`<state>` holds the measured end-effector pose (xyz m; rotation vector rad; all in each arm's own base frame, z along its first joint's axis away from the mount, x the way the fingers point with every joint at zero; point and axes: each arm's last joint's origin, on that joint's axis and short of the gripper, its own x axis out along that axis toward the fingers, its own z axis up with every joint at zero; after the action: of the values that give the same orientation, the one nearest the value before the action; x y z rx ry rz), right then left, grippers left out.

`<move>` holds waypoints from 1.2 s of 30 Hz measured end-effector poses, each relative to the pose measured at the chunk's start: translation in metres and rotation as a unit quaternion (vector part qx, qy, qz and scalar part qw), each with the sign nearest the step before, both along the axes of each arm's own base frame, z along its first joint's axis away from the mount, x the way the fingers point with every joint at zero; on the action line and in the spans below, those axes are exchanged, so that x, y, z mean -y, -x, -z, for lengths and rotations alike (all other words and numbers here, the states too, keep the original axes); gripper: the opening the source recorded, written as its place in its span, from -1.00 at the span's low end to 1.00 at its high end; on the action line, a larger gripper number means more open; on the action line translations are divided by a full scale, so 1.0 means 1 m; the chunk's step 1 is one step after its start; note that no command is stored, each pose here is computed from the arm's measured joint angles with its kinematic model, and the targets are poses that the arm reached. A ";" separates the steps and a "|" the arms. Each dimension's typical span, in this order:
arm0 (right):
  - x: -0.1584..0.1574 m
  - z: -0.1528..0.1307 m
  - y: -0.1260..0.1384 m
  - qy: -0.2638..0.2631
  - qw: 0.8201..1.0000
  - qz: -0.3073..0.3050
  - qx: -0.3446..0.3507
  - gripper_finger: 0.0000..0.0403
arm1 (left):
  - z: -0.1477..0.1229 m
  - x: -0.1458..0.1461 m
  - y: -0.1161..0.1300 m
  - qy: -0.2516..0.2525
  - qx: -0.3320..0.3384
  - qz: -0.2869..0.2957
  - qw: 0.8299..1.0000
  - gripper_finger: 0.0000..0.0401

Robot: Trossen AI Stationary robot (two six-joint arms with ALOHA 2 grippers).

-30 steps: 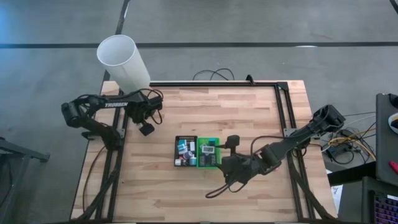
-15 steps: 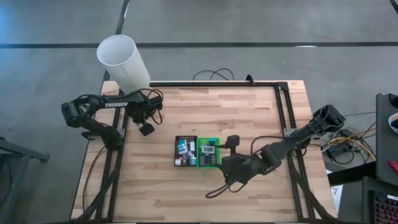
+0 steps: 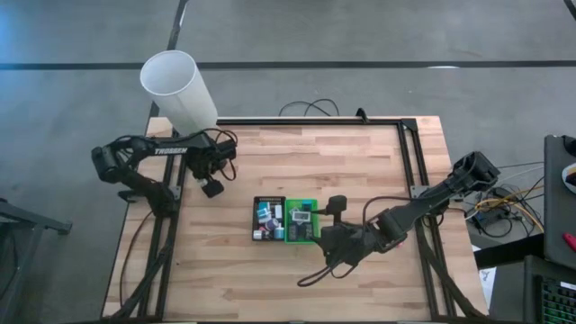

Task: Pick & Place Office items
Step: Put the green white charger adapter into the black bin

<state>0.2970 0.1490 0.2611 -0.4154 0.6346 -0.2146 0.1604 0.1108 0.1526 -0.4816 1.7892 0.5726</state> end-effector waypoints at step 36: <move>0.000 0.001 0.000 0.001 1.000 0.000 -0.002 0.78 | 0.020 -0.008 -0.008 -0.006 -0.057 0.014 0.998 0.71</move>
<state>0.2966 0.1489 0.2597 -0.4174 0.6376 -0.2143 0.1682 0.1186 0.1321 -0.4230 1.8978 0.6014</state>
